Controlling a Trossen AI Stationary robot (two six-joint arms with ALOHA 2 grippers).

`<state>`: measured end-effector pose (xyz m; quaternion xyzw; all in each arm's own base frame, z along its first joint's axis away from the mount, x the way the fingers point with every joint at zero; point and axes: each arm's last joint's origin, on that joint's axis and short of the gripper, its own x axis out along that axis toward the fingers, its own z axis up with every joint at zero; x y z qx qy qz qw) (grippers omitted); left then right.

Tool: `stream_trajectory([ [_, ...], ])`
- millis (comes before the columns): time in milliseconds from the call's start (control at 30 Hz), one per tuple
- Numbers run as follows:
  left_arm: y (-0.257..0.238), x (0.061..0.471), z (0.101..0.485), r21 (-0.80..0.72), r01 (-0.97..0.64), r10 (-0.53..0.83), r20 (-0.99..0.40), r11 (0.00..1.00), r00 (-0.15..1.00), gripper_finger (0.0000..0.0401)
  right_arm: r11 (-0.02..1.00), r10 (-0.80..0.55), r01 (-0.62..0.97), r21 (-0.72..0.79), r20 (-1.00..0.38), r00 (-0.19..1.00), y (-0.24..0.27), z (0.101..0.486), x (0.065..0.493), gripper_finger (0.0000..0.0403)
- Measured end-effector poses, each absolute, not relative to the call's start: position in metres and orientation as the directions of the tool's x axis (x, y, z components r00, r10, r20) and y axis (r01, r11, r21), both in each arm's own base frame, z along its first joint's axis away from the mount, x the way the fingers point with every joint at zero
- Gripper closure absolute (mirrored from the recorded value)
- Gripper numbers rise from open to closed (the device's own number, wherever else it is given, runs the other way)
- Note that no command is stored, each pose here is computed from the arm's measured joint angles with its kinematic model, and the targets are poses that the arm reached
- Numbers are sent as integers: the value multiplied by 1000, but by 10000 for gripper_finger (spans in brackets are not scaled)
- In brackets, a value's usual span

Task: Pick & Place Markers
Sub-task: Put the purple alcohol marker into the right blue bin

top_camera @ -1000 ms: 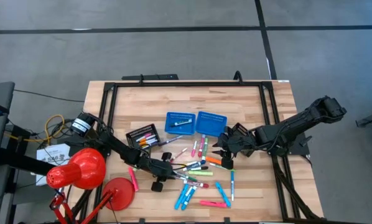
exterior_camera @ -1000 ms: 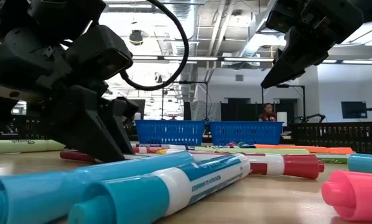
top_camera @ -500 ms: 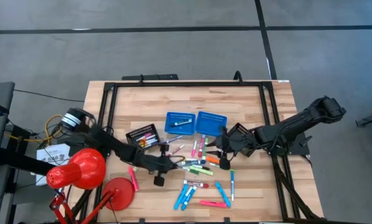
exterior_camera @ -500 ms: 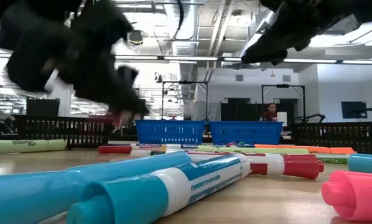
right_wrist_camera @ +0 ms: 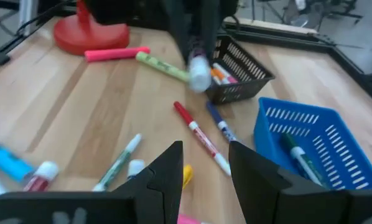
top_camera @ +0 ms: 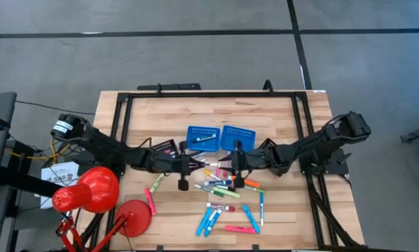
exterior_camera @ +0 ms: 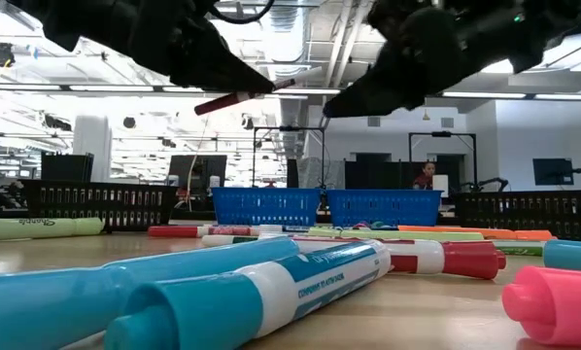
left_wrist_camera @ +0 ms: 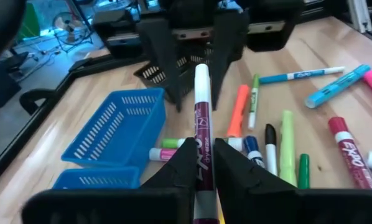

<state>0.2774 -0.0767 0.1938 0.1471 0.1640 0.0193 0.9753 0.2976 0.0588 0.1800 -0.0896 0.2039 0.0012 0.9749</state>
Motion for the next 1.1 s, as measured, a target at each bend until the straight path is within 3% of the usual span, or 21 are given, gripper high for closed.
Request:
stream_trajectory([
  [867, -75, 279, 193, 317, 14, 92, -317, 948, 944, 361, 990, 38, -75, -120, -282, 959, 60, 193, 317, 286],
  [1100, -75, 279, 193, 317, 14, 92, -316, 948, 944, 357, 990, 37, -73, -120, -278, 960, 60, 193, 317, 326],
])
